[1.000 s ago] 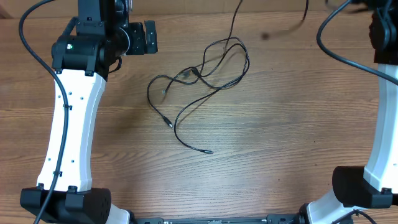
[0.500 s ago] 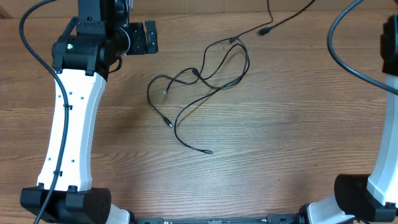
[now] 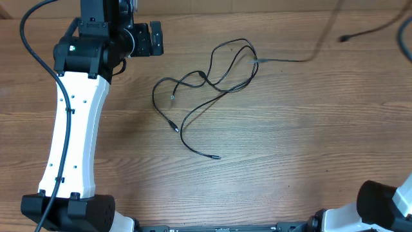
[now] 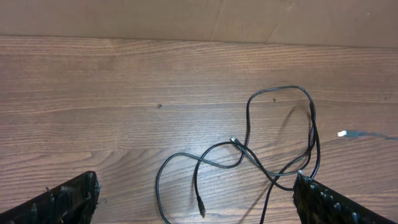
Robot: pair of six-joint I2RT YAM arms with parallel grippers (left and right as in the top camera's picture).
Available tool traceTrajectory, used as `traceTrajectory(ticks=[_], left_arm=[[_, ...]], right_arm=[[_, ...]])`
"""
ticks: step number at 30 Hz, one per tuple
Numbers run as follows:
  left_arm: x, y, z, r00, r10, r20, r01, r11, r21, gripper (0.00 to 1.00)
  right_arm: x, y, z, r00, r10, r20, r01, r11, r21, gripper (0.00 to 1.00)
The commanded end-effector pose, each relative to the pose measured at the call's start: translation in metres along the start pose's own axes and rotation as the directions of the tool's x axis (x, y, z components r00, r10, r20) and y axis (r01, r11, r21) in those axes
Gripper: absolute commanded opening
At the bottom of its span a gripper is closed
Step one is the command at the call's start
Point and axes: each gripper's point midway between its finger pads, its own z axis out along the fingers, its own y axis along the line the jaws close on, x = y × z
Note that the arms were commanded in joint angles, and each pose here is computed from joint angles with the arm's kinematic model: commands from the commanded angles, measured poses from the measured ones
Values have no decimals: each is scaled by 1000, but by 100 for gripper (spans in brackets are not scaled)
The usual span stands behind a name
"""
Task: Untangle cables
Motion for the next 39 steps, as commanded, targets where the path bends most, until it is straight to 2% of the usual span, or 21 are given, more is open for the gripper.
traceTrajectory(ticks=[1, 3, 12, 19, 26, 28, 29, 32, 37, 39], left_arm=[[-1, -5, -2, 1000, 22, 5, -22, 1000, 16, 100], [-1, -5, -2, 1000, 22, 5, -22, 1000, 16, 100], [-1, -5, -2, 1000, 23, 5, -23, 1000, 16, 100], [-1, -5, -2, 1000, 23, 5, -23, 1000, 16, 100], [-1, -5, -2, 1000, 23, 5, -23, 1000, 16, 100], [-1, -5, -2, 1000, 23, 5, -23, 1000, 16, 100], [-1, -5, -2, 1000, 22, 5, -22, 1000, 16, 100], [-1, -5, -2, 1000, 23, 5, -23, 1000, 16, 100], [-1, -5, -2, 1000, 23, 5, -23, 1000, 16, 100], [-1, -5, -2, 1000, 23, 5, -23, 1000, 16, 99]], right_arm=[[-19, -66, -5, 997, 5, 74, -23, 970, 244, 4], [-11, -108, -4, 999, 26, 38, -37, 935, 353, 4], [23, -232, 7, 991, 125, -54, -68, 797, 600, 4], [90, -343, 7, 938, 297, -179, -53, 632, 773, 4], [157, -418, -11, 853, 461, -246, -11, 486, 874, 8], [174, -434, -17, 827, 501, -257, 2, 454, 891, 22], [182, -440, -19, 815, 517, -262, 9, 442, 897, 37], [198, -449, -24, 789, 549, -275, 25, 420, 907, 70], [205, -450, -27, 776, 564, -283, 33, 412, 911, 100], [208, -448, -28, 763, 577, -293, 35, 416, 909, 100]])
